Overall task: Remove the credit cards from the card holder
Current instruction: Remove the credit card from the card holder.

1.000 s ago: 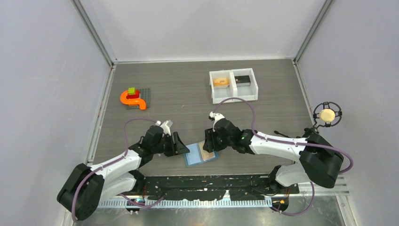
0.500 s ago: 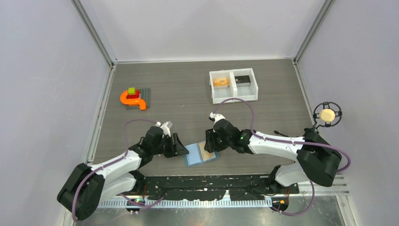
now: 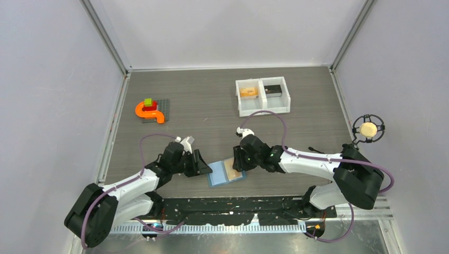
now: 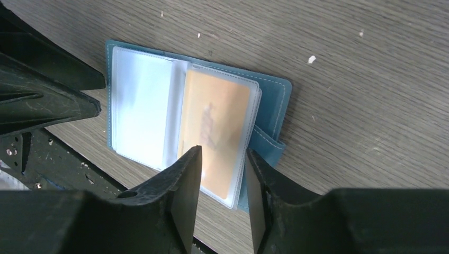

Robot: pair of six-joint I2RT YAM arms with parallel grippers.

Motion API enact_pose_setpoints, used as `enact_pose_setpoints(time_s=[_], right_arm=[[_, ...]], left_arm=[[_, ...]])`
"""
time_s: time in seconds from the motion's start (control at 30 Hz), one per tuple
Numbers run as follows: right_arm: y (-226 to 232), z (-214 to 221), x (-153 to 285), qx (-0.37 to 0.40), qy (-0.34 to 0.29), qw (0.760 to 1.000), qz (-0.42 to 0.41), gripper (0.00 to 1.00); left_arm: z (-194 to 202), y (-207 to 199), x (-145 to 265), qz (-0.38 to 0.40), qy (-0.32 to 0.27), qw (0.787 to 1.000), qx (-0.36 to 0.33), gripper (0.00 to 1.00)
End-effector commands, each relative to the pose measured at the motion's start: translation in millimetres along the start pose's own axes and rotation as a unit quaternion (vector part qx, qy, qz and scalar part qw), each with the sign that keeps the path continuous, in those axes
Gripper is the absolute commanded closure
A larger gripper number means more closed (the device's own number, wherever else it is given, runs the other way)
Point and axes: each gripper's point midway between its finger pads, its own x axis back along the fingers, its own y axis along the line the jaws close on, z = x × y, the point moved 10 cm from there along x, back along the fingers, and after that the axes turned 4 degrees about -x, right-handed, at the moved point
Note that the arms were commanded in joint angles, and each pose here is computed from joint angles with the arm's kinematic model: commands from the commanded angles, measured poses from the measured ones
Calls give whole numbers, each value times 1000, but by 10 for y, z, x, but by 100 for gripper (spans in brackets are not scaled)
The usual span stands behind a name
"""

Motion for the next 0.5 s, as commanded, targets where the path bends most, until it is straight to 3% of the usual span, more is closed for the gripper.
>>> enact_pose_setpoints(time_s=[0.0,0.13,0.47], right_arm=[[159,-97,38,7,-20,999,-47,60],[208,-129,89,15,-31,997,-65,64],[297,-138,99,24,-29,994,-103,64]], left_arm=[[-51,-37,-5,21,-14,999,-19,57],[-56,-40,-9,21,-13,1000,-19,57],[-59,-45,-29,26,-8,999,-19,58]])
